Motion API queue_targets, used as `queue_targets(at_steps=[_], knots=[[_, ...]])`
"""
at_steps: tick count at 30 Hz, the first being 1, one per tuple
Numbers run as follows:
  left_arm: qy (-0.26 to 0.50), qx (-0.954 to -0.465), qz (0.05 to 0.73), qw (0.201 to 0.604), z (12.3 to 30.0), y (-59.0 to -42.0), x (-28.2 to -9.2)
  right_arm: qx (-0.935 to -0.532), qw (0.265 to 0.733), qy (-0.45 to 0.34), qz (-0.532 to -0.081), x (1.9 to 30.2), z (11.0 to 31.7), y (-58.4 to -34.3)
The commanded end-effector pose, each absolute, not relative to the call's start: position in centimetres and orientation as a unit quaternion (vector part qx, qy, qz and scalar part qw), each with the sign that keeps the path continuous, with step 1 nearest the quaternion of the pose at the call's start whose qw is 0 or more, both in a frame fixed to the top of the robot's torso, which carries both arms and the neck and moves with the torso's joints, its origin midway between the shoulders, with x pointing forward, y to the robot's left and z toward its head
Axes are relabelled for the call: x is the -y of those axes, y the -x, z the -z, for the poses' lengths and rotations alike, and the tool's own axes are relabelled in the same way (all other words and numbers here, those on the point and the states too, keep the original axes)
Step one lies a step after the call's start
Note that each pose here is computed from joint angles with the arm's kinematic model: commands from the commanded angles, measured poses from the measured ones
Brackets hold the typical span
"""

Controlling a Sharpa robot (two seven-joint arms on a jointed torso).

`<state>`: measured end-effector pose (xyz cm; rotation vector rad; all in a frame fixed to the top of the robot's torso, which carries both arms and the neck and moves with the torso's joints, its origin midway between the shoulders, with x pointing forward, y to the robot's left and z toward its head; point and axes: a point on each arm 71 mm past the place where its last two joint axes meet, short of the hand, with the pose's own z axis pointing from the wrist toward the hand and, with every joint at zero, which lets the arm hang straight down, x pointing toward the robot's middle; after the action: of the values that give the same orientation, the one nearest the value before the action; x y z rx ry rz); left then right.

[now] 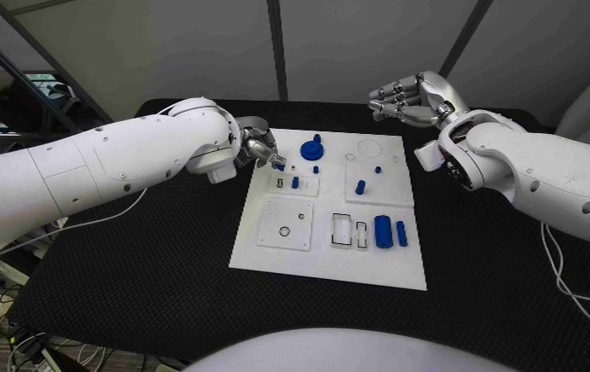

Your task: Assemble the parts on the task board

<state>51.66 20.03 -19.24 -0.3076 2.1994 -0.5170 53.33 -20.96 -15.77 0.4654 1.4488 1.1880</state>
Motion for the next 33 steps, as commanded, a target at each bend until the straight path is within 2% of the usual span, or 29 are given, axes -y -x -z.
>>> queue_targets(at_steps=[1,19,33], knots=[[0.128,-0.864,0.194,0.447,19.2,-51.6,-20.1,-0.615,0.568,-0.197,-0.509,20.9,15.6,-53.3],[0.093,-0.884,0.161,0.429,21.8,-50.2,-19.6,-0.618,0.566,-0.197,-0.509,20.9,15.7,-53.3],[0.088,-0.891,0.155,0.418,22.5,-50.0,-19.5,-0.623,0.562,-0.200,-0.506,20.9,15.8,-53.3]])
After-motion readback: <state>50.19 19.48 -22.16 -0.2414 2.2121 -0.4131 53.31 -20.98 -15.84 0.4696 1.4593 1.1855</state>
